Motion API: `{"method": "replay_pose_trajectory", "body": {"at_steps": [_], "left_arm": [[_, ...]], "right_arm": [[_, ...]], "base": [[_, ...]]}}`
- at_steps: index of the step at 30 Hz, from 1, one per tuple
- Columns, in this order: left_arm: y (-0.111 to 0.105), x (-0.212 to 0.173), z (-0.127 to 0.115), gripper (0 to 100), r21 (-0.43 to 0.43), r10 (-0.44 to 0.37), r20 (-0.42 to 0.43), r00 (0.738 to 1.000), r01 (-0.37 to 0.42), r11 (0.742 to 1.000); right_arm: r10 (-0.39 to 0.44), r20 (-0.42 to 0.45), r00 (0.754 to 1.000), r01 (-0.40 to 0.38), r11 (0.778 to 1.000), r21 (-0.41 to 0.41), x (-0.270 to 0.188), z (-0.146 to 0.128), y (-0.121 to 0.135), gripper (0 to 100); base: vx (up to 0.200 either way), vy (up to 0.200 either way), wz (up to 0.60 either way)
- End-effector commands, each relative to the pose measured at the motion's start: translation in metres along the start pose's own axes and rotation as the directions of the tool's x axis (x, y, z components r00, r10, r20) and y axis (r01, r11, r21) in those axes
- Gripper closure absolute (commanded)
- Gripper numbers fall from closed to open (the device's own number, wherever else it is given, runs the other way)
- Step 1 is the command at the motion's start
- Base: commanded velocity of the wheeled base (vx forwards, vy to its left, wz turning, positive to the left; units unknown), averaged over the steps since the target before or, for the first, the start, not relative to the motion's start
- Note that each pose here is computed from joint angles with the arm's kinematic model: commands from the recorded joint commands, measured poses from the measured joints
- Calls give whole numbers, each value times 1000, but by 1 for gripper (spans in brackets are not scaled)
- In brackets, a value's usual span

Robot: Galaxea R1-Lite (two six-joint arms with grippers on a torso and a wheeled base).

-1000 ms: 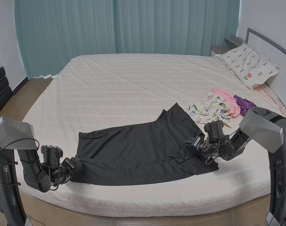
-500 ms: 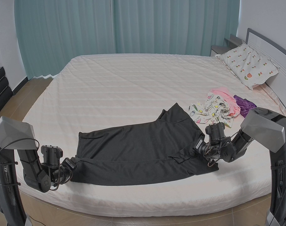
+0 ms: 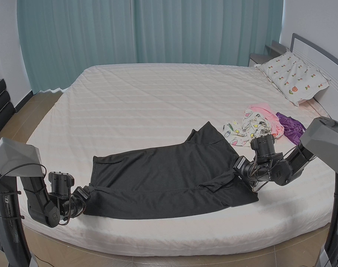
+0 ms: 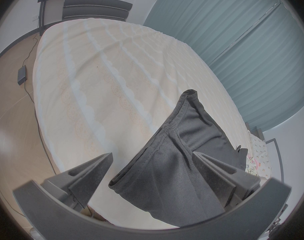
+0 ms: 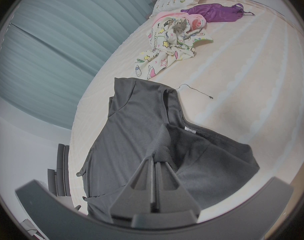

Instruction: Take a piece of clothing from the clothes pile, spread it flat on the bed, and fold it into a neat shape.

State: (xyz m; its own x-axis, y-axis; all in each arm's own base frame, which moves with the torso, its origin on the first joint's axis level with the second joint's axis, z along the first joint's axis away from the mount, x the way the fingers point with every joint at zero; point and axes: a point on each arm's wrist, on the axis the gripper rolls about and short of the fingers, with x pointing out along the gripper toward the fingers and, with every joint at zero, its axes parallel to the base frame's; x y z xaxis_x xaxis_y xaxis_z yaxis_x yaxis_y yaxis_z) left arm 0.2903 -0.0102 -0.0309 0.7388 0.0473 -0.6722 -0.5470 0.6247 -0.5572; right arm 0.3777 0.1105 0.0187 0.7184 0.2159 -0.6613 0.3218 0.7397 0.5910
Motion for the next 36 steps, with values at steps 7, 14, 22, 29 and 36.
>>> {"method": "replay_pose_trajectory", "body": {"at_steps": [7, 14, 22, 29, 36], "left_arm": [[0, 0, 0, 0, 0, 2, -1, 1000, -2, 1000], [0, 0, 0, 0, 0, 2, -1, 1000, -2, 1000], [0, 0, 0, 0, 0, 1, 0, 1000, -1, 1000], [0, 0, 0, 0, 0, 1, 0, 1000, -1, 1000], [0, 0, 0, 0, 0, 1, 0, 1000, -1, 1000]], "right_arm": [[33, 8, 999, -33, 999, -4, -53, 13, 27, 100], [-9, -29, 1000, 8, 1000, -7, -61, 11, 26, 100], [-60, -70, 996, 59, 998, -9, -74, 9, 24, 100], [-100, -118, 988, 98, 995, -23, -82, 3, 23, 100], [-153, -172, 973, 146, 988, -52, -84, -12, 15, 100]], "base": [[0, 0, 0], [0, 0, 0], [0, 0, 0], [0, 0, 0], [0, 0, 0]]}}
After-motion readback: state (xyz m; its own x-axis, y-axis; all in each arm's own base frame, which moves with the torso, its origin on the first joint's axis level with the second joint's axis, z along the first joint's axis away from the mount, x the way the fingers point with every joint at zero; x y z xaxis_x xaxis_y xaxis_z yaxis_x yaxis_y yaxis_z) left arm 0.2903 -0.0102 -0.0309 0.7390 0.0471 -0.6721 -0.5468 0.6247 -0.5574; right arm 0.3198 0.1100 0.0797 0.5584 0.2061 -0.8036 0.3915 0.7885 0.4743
